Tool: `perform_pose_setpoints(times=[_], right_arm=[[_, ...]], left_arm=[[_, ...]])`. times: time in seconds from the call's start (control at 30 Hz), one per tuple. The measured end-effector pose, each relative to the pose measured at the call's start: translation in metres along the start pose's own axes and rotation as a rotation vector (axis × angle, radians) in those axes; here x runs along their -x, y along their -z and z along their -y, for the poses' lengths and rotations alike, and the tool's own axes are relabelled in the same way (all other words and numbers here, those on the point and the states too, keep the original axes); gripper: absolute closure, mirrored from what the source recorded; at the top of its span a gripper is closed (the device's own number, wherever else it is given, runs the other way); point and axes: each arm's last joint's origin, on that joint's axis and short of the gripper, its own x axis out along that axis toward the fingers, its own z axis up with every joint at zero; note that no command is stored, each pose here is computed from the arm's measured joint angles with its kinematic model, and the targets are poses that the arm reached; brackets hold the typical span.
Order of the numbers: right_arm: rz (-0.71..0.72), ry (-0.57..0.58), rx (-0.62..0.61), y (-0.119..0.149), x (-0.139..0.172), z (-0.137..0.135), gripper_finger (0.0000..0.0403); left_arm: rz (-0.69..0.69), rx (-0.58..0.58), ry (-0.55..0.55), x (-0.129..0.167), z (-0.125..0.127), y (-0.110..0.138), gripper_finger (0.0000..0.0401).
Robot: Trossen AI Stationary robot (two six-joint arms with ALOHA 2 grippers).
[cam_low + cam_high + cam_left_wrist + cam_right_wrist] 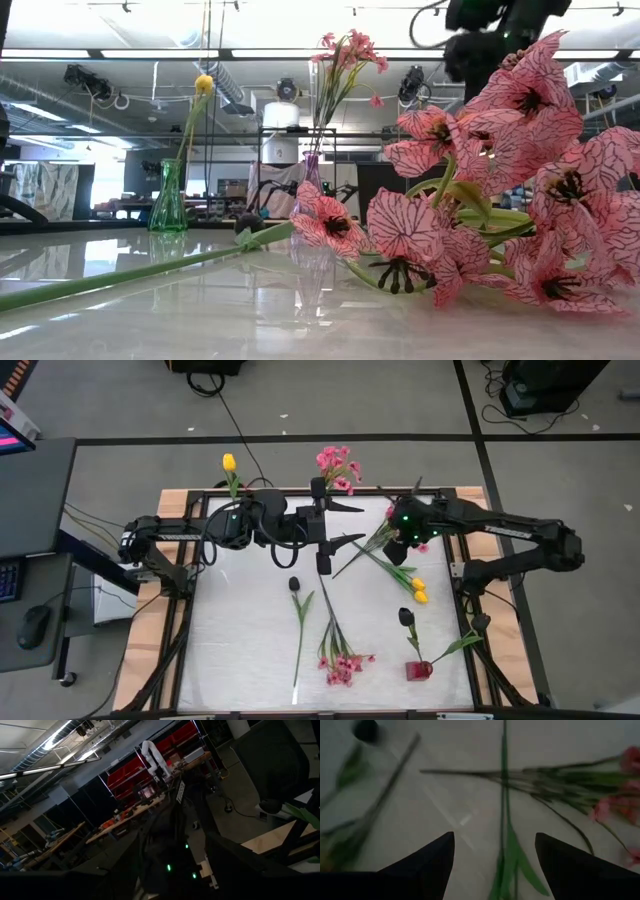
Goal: Sort flowers into vase by color
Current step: Put the top yellow flower into the green vase
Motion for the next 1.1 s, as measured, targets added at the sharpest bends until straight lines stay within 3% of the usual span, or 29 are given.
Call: perform_pose_setpoints(times=[0.73, 1.1], right_arm=[[-0.229, 0.092, 0.041, -0.011, -0.060, 0.001, 0.0117], [-0.325, 0.139, 0.010, -0.013, -0.085, 0.008, 0.0141]], left_arm=[[0.000, 0.000, 0.000, 0.000, 0.000, 0.000, 0.0168], [0.000, 0.000, -0.001, 0.000, 0.000, 0.000, 0.0168]])
